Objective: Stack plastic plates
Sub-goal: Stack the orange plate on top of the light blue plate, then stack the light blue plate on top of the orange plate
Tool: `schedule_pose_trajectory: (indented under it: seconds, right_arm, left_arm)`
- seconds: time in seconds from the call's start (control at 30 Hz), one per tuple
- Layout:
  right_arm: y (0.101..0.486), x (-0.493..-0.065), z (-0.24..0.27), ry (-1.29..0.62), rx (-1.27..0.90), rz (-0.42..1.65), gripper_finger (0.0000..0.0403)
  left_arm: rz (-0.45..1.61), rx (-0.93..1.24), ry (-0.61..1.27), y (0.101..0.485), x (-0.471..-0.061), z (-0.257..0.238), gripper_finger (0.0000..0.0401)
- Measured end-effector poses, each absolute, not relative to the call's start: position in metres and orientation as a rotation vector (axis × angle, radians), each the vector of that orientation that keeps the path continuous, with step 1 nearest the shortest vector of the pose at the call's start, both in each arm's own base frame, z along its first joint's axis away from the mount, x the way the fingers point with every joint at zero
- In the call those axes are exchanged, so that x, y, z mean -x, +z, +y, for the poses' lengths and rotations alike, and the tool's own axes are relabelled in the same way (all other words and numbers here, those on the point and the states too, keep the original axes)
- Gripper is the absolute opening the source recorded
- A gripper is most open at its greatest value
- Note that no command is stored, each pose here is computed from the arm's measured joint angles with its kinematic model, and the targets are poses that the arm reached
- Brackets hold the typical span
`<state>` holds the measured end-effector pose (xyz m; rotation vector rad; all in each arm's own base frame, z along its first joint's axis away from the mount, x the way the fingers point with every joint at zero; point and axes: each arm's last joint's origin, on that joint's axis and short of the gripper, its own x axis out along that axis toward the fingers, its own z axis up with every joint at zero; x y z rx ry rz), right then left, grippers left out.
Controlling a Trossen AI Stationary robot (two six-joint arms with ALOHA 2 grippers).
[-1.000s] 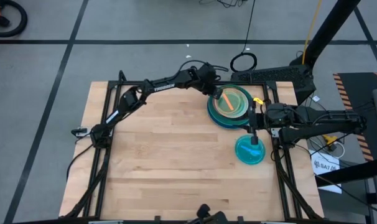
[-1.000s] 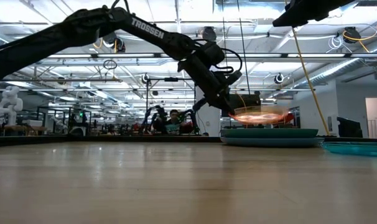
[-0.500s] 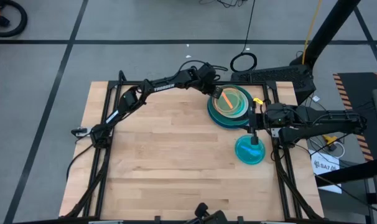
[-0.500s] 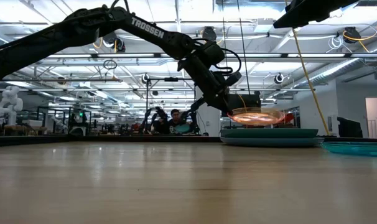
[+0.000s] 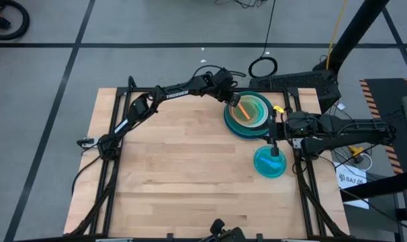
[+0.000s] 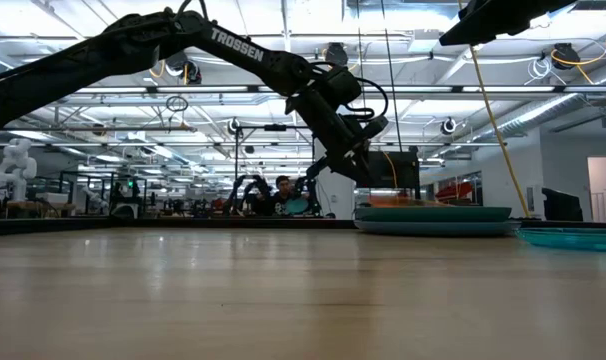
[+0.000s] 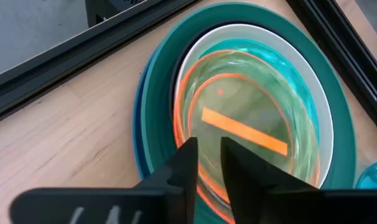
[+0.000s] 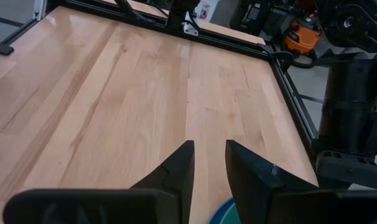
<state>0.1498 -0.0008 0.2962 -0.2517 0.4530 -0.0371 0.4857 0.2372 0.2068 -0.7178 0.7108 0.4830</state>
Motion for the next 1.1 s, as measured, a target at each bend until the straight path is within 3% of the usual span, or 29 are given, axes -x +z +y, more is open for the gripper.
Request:
schedule_pose_trajectory:
  seconds: [0.47,0.87,1.1]
  right_arm:
    - [0.294,-0.149,-0.001,-0.041,0.237,0.475,0.0084]
    - [0.294,-0.149,-0.005,-0.201,0.119,0.48,0.0084]
    - [0.288,-0.153,-0.005,-0.234,0.005,0.516,0.0084]
  left_arm:
    - [0.809,0.532,0.41,0.216,-0.477,0.232,0.0088]
    - [0.857,0.201,0.322,0.274,-0.468,0.185,0.0088]
    - [0.89,0.138,0.261,0.29,-0.455,0.165,0.0088]
